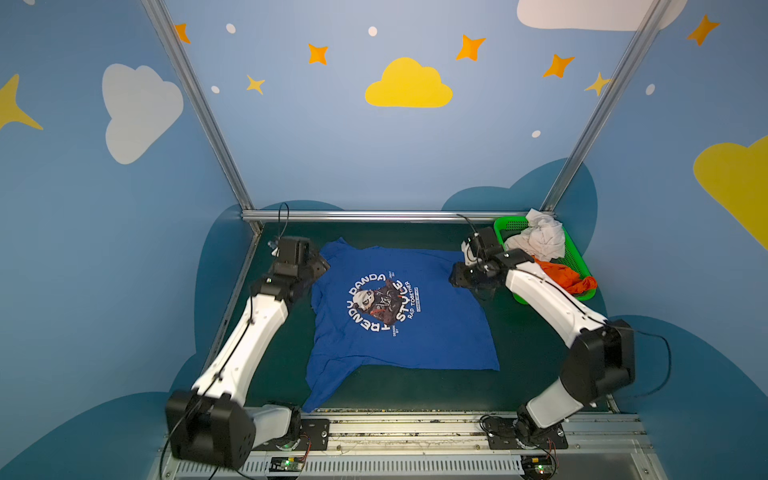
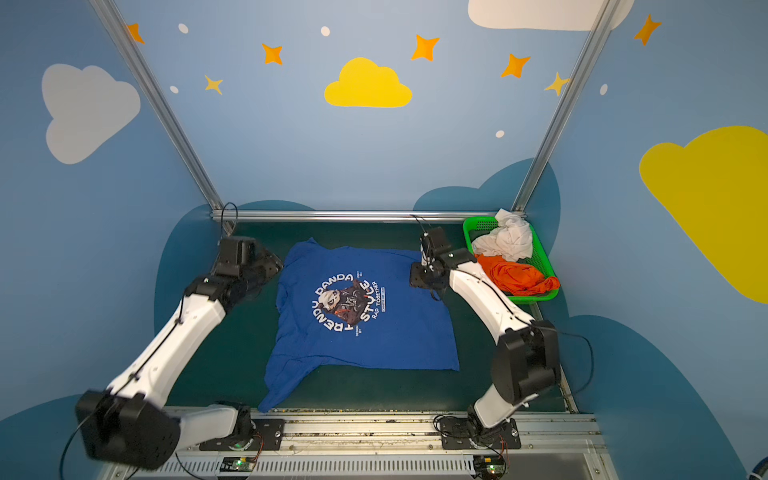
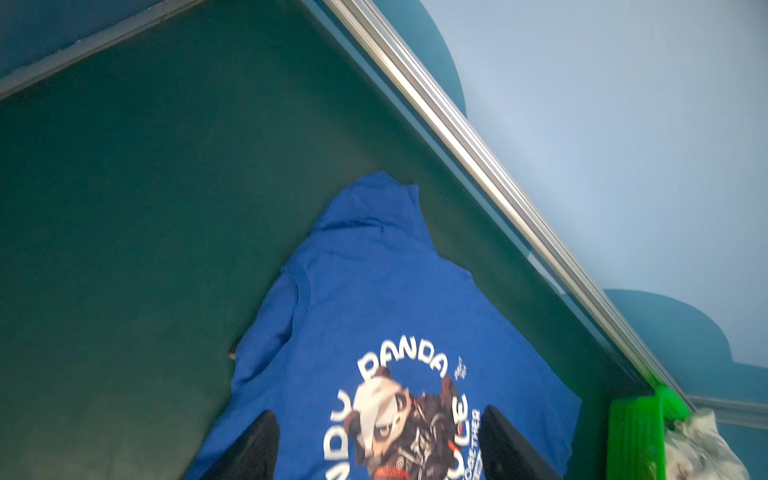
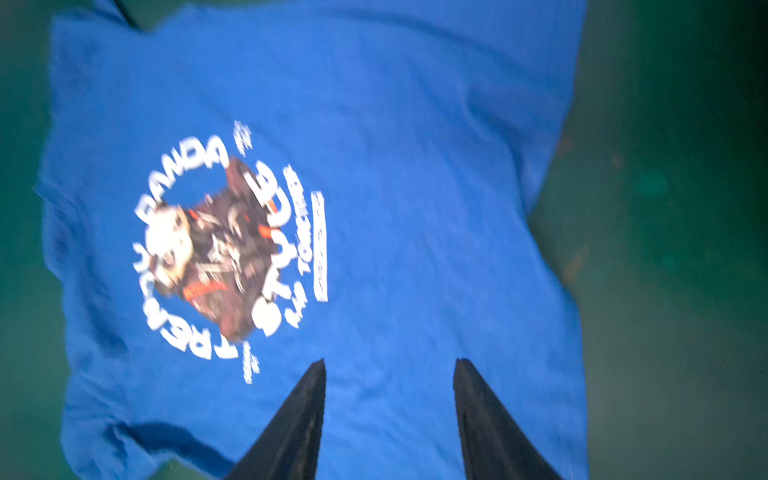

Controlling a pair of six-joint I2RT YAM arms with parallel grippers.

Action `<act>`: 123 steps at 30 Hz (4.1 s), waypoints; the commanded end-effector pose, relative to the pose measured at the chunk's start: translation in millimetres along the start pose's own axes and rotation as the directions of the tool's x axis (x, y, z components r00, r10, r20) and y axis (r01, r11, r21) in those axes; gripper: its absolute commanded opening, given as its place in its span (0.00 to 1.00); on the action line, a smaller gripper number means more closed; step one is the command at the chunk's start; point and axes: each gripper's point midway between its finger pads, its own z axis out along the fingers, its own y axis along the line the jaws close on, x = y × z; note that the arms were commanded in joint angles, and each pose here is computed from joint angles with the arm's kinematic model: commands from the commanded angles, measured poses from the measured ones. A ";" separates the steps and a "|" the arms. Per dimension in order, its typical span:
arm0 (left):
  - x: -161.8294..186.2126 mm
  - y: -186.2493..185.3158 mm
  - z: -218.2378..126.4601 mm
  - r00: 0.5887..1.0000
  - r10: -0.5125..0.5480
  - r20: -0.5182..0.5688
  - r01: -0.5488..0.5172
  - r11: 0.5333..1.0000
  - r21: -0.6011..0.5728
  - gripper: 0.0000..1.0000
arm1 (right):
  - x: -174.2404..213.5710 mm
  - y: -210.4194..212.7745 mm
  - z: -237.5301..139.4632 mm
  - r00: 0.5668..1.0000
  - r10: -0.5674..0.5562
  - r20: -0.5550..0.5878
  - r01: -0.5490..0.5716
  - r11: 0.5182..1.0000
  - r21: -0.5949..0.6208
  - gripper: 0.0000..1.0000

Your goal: Fold and stack the t-shirts

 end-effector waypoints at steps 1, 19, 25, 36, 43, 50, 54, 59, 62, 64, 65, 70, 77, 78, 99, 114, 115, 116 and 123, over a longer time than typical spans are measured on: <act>-28.8 -11.0 33.5 0.998 0.061 -0.024 -0.061 0.998 0.002 0.77 | -18.8 6.3 16.6 0.999 -0.025 -0.031 0.023 0.998 -0.066 0.54; -45.8 -71.6 266.2 0.938 0.144 -0.314 -0.090 0.980 0.179 0.83 | -53.8 -20.6 88.3 0.989 -0.005 -0.150 -0.027 0.978 -0.207 0.60; -45.4 -89.4 303.1 0.964 0.117 -0.237 -0.044 0.956 0.291 0.77 | -53.6 -22.3 91.1 0.982 0.025 -0.185 -0.077 0.958 -0.277 0.59; 6.6 -64.6 334.7 0.930 0.191 -0.313 -0.126 0.968 0.216 0.62 | -43.6 -23.2 87.9 0.977 0.050 -0.208 -0.108 0.955 -0.277 0.58; 22.5 -44.7 339.8 0.909 0.264 -0.322 -0.239 0.964 0.115 0.60 | -39.3 -22.2 81.5 0.977 0.060 -0.203 -0.117 0.954 -0.278 0.58; 20.4 -30.0 335.2 0.898 0.308 -0.313 -0.320 0.947 0.014 0.34 | -34.9 -20.1 76.4 0.978 0.061 -0.202 -0.116 0.955 -0.274 0.57; 17.7 -23.6 331.9 0.899 0.303 -0.315 -0.327 0.945 -0.025 0.08 | -32.4 -20.2 74.6 0.977 0.063 -0.203 -0.117 0.957 -0.267 0.57; -9.9 -43.6 317.3 0.916 0.327 -0.231 -0.339 0.941 -0.012 0.05 | -29.7 -17.1 73.5 0.977 0.058 -0.206 -0.113 0.957 -0.267 0.56; -39.8 -69.3 300.4 0.931 0.341 -0.129 -0.340 0.940 0.025 0.05 | -26.0 -15.8 76.3 0.975 0.055 -0.215 -0.112 0.957 -0.266 0.54; -59.0 -87.6 288.0 0.937 0.344 -0.059 -0.340 0.938 0.062 0.05 | -22.2 -15.4 79.0 0.972 0.056 -0.227 -0.116 0.958 -0.263 0.53; -67.1 -95.6 282.6 0.939 0.342 -0.030 -0.338 0.937 0.083 0.05 | -20.8 -15.3 80.1 0.971 0.058 -0.231 -0.119 0.958 -0.262 0.53; -95.7 -125.0 263.9 0.945 0.318 0.073 -0.326 0.929 0.177 0.05 | -14.7 -11.5 83.7 0.969 0.052 -0.243 -0.117 0.958 -0.263 0.52; -102.2 -135.2 263.7 0.958 0.277 0.069 -0.284 0.909 0.304 0.05 | -8.2 -9.9 89.2 0.964 0.046 -0.262 -0.116 0.959 -0.258 0.52; -96.3 -135.3 264.9 0.958 0.283 0.047 -0.283 0.904 0.320 0.05 | -5.7 -9.1 90.8 0.962 0.045 -0.270 -0.118 0.959 -0.258 0.52; 2.9 -25.9 228.8 0.874 0.350 -0.337 -0.364 0.931 0.023 0.19 | 48.2 -11.0 106.7 0.916 0.022 -0.401 -0.111 0.974 -0.199 0.50; -51.2 -66.0 268.8 0.892 0.412 -0.185 -0.412 0.910 0.040 0.63 | 54.6 -15.3 110.4 0.909 0.029 -0.417 -0.113 0.978 -0.177 0.50; -46.2 -63.6 275.4 0.892 0.408 -0.196 -0.406 0.912 0.050 0.63 | 55.1 -15.9 110.4 0.908 0.030 -0.418 -0.112 0.978 -0.174 0.50; -39.9 -60.3 280.8 0.891 0.400 -0.215 -0.396 0.916 0.059 0.63 | 55.8 -16.9 110.2 0.907 0.031 -0.421 -0.112 0.979 -0.168 0.50; 1.4 -50.1 298.5 0.865 0.390 -0.314 -0.371 0.921 0.122 0.64 | 56.1 -17.3 110.5 0.903 0.032 -0.429 -0.111 0.981 -0.160 0.50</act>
